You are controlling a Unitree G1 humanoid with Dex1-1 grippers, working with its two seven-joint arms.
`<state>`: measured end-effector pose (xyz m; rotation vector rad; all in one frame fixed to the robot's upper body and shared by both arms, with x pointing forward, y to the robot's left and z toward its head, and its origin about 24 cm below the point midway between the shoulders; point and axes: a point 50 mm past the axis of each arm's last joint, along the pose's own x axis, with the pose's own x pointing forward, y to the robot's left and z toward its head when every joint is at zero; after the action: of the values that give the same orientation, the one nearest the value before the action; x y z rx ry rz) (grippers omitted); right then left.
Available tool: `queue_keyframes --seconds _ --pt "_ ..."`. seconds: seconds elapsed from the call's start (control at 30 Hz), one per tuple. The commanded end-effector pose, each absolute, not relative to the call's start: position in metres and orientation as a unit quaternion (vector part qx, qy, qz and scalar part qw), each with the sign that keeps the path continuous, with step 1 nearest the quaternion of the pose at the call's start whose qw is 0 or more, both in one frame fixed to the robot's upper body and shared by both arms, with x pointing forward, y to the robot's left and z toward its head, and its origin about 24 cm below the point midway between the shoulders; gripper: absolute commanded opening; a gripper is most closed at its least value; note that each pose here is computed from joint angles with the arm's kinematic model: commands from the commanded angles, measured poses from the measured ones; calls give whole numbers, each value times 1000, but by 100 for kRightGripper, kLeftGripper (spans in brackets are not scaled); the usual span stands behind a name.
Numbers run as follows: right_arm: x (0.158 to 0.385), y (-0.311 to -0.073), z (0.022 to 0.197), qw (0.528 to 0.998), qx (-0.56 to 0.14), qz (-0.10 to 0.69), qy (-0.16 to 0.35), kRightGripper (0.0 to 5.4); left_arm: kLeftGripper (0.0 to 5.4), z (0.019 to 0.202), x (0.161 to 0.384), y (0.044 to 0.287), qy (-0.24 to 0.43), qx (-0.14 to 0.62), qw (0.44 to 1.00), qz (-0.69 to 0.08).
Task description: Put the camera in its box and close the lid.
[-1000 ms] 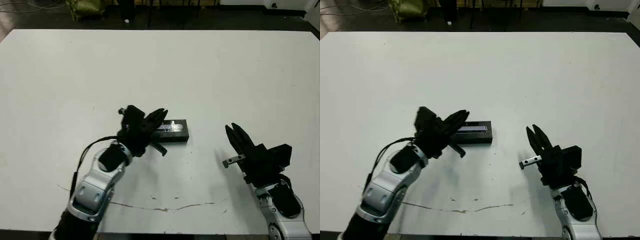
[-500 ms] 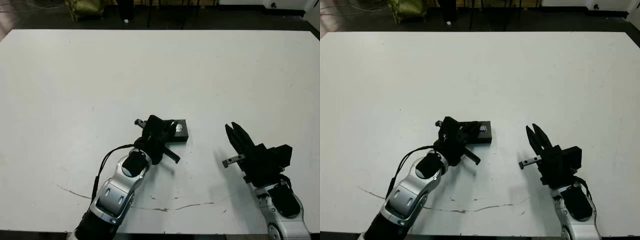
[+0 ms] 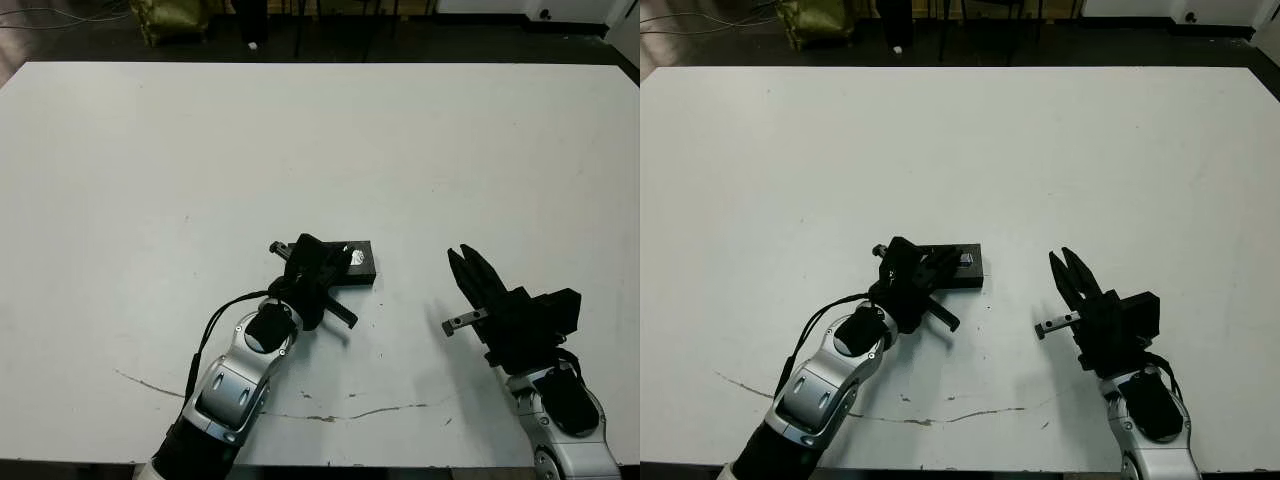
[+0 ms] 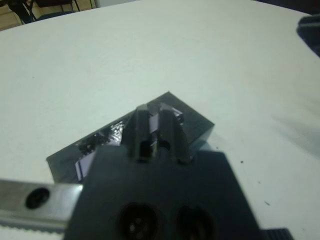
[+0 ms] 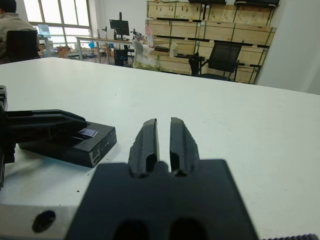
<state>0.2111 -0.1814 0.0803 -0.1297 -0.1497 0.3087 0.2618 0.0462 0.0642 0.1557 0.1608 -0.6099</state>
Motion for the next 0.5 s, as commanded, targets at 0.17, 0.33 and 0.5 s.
queue_keyframes --seconds 0.17,0.33,0.5 --pt "210 -185 75 984 -61 154 -62 0 3 30 250 69 178 88 941 -276" --pt "209 -185 75 985 -61 150 -65 0 3 60 245 76 102 78 951 -280" --pt "209 -184 76 986 -57 147 -63 0 3 97 239 94 8 53 964 -262"
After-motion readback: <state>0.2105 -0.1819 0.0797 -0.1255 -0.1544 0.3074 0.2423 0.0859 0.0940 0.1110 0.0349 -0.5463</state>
